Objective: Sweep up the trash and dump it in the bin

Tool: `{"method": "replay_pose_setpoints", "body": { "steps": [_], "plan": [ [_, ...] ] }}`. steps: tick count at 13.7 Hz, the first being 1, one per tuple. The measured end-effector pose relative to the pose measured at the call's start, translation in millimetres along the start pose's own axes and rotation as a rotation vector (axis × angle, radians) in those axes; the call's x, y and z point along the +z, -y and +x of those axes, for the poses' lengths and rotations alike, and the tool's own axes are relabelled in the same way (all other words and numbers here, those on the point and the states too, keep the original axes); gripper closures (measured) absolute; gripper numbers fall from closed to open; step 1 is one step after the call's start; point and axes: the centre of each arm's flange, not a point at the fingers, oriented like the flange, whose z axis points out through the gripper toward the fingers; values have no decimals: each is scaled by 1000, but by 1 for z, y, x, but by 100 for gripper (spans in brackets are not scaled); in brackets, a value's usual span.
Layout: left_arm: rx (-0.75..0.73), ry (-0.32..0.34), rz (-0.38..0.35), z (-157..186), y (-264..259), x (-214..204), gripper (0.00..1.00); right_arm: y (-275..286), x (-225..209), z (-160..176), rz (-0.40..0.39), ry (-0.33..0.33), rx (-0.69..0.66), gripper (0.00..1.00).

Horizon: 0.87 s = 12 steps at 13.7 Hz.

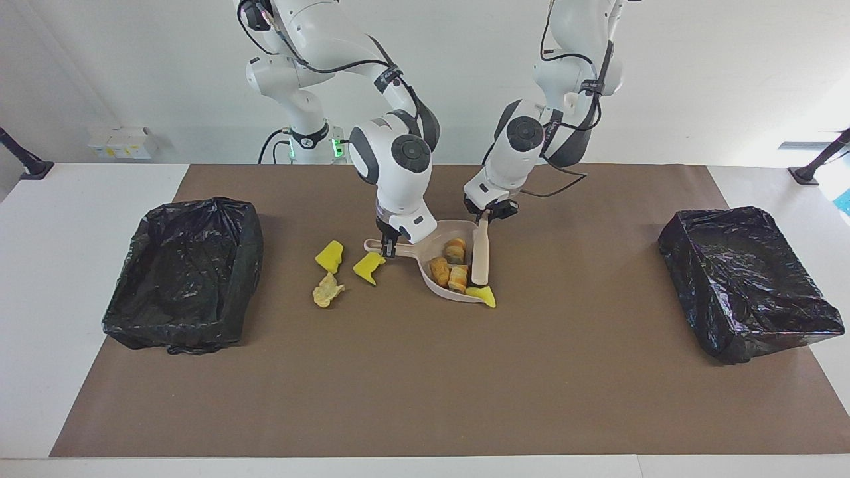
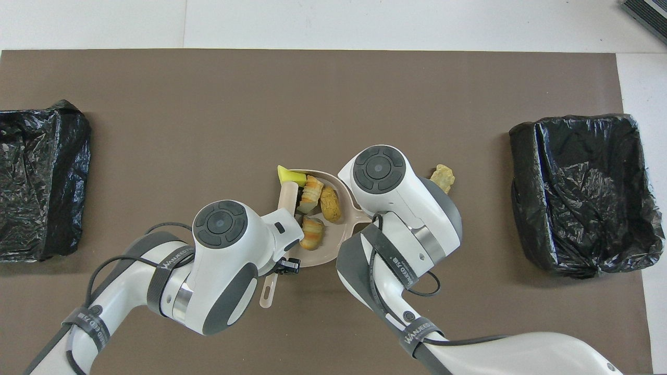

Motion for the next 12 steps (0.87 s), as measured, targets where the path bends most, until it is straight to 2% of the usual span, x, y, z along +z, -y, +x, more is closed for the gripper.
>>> {"method": "replay_pose_setpoints", "body": {
  "steps": [5, 8, 12],
  "plan": [
    [50, 103, 28, -15, -22, -7, 74, 0, 0, 0, 0, 0, 2, 67],
    [52, 142, 32, -14, -23, -30, 74, 0, 1, 0, 1, 1, 3, 67],
    [12, 115, 17, -9, -6, -64, 74, 1, 1, 0, 2, 1, 4, 67]
  ]
}}
